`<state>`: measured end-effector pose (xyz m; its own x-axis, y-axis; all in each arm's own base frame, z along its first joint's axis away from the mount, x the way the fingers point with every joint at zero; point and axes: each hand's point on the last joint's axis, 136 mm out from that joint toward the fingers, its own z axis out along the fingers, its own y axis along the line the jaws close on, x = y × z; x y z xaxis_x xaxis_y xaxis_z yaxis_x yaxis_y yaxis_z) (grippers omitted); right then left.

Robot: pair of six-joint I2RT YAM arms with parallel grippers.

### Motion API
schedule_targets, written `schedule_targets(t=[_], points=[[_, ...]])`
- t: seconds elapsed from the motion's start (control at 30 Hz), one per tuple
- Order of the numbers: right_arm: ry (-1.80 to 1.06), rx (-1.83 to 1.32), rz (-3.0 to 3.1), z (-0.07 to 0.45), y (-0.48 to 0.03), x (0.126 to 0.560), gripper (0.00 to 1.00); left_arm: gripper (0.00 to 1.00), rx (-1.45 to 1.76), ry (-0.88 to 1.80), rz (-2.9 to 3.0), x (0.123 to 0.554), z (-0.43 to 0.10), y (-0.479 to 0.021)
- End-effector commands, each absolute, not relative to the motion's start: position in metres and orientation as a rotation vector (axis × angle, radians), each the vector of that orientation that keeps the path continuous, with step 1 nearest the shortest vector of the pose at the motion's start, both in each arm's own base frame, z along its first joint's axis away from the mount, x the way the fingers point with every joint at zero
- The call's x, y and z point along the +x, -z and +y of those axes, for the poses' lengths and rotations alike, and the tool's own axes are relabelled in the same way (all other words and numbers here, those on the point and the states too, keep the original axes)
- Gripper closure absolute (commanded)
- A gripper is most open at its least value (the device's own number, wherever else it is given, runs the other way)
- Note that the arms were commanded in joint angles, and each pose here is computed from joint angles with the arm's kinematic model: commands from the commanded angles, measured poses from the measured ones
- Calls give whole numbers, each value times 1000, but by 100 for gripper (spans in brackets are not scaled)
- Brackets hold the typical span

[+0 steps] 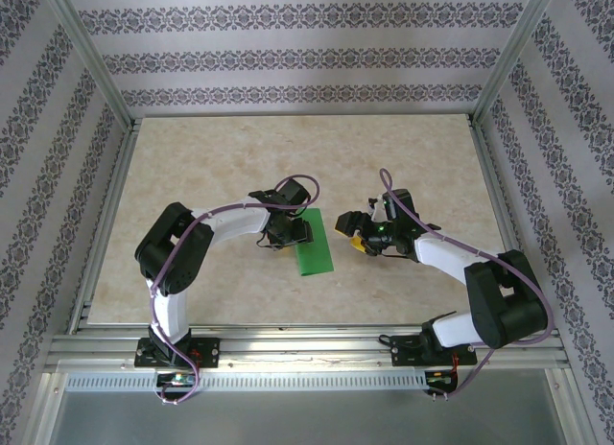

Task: Fold a paper plane with a square sheet of paper (pick it up from the middle)
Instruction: First fold the square sheet of paper in half at the center of the table.

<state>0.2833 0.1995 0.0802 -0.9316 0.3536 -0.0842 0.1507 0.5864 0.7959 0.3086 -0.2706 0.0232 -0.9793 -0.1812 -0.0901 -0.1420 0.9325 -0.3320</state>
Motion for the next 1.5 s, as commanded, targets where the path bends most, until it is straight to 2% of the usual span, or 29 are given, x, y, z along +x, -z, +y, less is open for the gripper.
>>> schedule_targets(t=[0.0,0.37,1.47], points=[[-1270,394,2584,204,-83,285,23,43,-227,422,3059,293,-266,7],[-1265,397,2584,203,-83,285,22,45,-227,385,3072,291,-261,12],[-1254,414,2594,200,-79,284,20,42,-166,265,3134,287,-258,22]])
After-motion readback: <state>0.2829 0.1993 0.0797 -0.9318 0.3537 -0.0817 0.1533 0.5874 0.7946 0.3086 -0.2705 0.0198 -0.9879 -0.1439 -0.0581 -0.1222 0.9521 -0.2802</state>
